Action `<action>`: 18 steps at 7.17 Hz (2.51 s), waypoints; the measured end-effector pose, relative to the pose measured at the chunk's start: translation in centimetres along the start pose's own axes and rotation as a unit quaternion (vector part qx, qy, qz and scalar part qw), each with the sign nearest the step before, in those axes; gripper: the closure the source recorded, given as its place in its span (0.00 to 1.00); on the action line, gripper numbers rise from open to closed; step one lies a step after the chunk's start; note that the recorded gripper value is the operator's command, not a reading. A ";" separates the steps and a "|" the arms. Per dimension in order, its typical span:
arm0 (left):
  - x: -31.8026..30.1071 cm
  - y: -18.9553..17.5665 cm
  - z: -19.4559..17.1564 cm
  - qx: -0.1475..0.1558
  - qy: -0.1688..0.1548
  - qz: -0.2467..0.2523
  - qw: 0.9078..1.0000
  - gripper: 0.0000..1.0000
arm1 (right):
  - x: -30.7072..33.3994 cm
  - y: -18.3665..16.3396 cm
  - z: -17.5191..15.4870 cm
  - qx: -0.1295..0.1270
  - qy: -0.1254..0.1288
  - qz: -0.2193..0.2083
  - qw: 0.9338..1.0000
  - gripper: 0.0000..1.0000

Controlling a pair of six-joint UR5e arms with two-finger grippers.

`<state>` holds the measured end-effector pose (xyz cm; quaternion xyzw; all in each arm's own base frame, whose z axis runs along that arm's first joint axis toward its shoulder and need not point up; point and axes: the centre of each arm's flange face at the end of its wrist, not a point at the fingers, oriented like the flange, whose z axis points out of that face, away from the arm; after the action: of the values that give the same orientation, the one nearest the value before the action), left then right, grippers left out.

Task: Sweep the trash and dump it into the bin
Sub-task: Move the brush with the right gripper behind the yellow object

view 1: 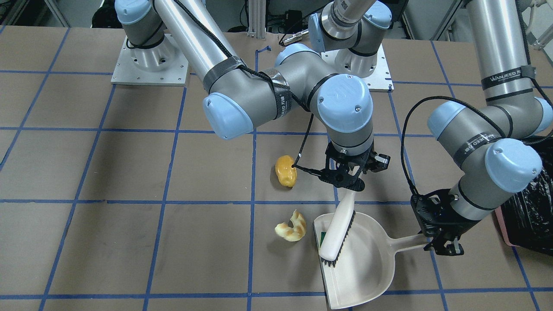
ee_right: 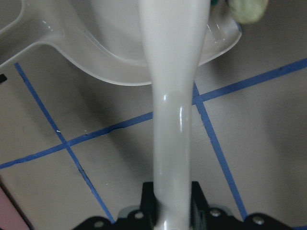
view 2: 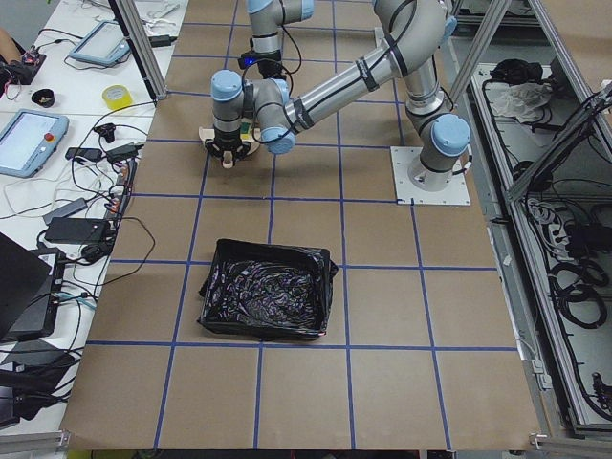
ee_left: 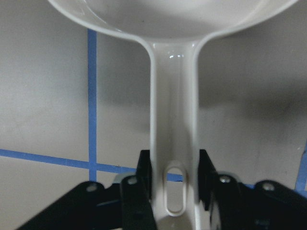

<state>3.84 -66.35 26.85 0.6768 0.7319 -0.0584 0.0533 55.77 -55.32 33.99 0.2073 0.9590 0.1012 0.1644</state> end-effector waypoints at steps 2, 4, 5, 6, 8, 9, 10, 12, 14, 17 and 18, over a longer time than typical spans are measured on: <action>0.1 0.1 0.3 -0.003 0.004 0.000 1.000 0.89 | 1.8 -0.1 -1.0 0.016 0.064 -0.020 0.998 1.00; 0.5 0.2 1.6 -0.010 0.010 0.005 1.000 0.89 | 4.0 -0.6 -2.2 0.027 0.124 -0.034 0.991 1.00; 0.6 0.2 1.8 -0.012 0.007 0.007 1.000 0.89 | 5.3 -1.5 -2.2 0.037 0.159 -0.048 0.985 1.00; 0.7 0.2 1.7 -0.013 0.004 0.008 1.000 0.89 | 6.7 -2.7 -2.3 0.037 0.183 -0.059 0.981 1.00; 0.7 0.2 1.7 -0.013 0.002 0.008 1.000 0.89 | 10.2 -4.9 -2.6 0.020 0.205 -0.067 0.976 1.00; 0.7 0.2 1.6 -0.013 0.002 0.009 1.000 0.89 | 12.2 -5.4 -2.1 0.007 0.214 -0.072 0.974 1.00; 0.7 0.2 1.6 -0.013 0.002 0.009 1.000 0.89 | 14.0 -5.3 -1.2 -0.003 0.220 -0.079 0.972 1.00; 0.7 0.2 1.8 -0.012 0.003 0.009 1.000 0.89 | 16.1 -5.3 1.1 -0.005 0.219 -0.083 0.972 1.00; 0.8 0.0 1.8 -0.010 0.003 0.010 1.000 0.89 | 16.8 -5.2 2.8 -0.007 0.216 -0.082 0.973 1.00; 0.8 0.0 1.7 -0.009 0.001 0.010 1.000 0.89 | 15.6 -4.9 4.1 -0.008 0.169 -0.068 0.983 1.00; 0.8 -0.1 1.7 -0.009 0.001 0.010 1.000 0.89 | 14.9 -4.8 4.5 -0.006 0.150 -0.059 0.987 1.00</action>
<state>3.72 -65.82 25.08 0.6840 0.7254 -0.0504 0.0591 42.76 -52.63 24.46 0.1320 0.9828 0.1269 0.0261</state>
